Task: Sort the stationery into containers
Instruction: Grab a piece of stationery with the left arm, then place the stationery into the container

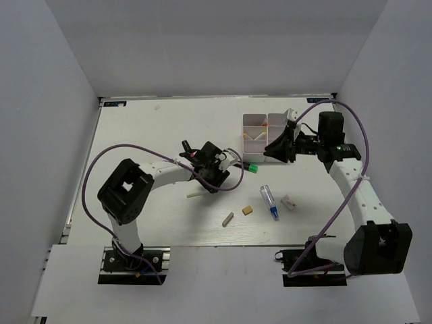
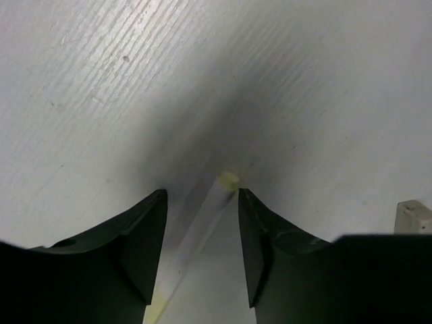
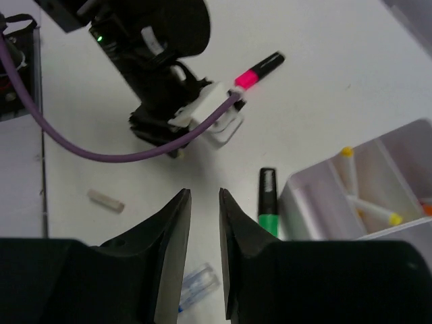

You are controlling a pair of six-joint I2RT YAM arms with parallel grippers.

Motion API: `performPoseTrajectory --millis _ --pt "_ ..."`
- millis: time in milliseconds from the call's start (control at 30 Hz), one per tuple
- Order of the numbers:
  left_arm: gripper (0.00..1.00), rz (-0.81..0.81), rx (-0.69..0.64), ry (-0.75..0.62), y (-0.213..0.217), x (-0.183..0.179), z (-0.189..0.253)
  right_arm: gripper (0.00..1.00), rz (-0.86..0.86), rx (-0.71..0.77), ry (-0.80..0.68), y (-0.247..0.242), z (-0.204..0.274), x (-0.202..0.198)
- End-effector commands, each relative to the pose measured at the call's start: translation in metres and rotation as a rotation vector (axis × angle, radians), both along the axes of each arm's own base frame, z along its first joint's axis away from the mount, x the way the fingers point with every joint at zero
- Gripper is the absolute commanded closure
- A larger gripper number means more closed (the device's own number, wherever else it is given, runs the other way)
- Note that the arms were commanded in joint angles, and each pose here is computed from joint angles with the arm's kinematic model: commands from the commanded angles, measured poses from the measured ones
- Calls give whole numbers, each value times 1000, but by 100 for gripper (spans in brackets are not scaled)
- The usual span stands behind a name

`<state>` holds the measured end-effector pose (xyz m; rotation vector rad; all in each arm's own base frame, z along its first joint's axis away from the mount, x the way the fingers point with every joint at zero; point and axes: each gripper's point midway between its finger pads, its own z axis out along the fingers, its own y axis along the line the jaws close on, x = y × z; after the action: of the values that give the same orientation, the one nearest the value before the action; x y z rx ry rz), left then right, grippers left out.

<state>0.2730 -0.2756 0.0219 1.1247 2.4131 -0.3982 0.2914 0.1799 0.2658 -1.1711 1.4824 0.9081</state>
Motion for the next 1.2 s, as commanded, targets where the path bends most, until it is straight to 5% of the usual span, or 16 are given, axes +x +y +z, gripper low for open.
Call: performPoseTrajectory --millis 0,100,333,467,633,700,800,1167 --pt "44 -41 61 9 -4 -1 -1 70 -31 -15 90 -6 -20 -21" --pt "46 -42 98 21 -2 -4 -14 69 -50 -13 96 -8 -22 -32" --pt "78 -71 124 72 -1 -20 -26 67 -81 -9 89 -13 -21 -46" --pt "90 -60 115 101 5 -31 -29 40 -167 -28 79 -22 -23 -42" --pt "100 -32 20 38 -11 -20 8 33 -330 -26 82 -38 -27 -34" --pt "100 -21 -52 -25 -24 -7 39 49 -411 -42 83 -48 -32 -28" --pt "100 -25 -171 -82 -48 5 81 100 -501 -57 74 -61 -35 -25" --pt "100 -65 -605 -330 -130 69 223 100 -608 -105 106 -80 -64 -39"
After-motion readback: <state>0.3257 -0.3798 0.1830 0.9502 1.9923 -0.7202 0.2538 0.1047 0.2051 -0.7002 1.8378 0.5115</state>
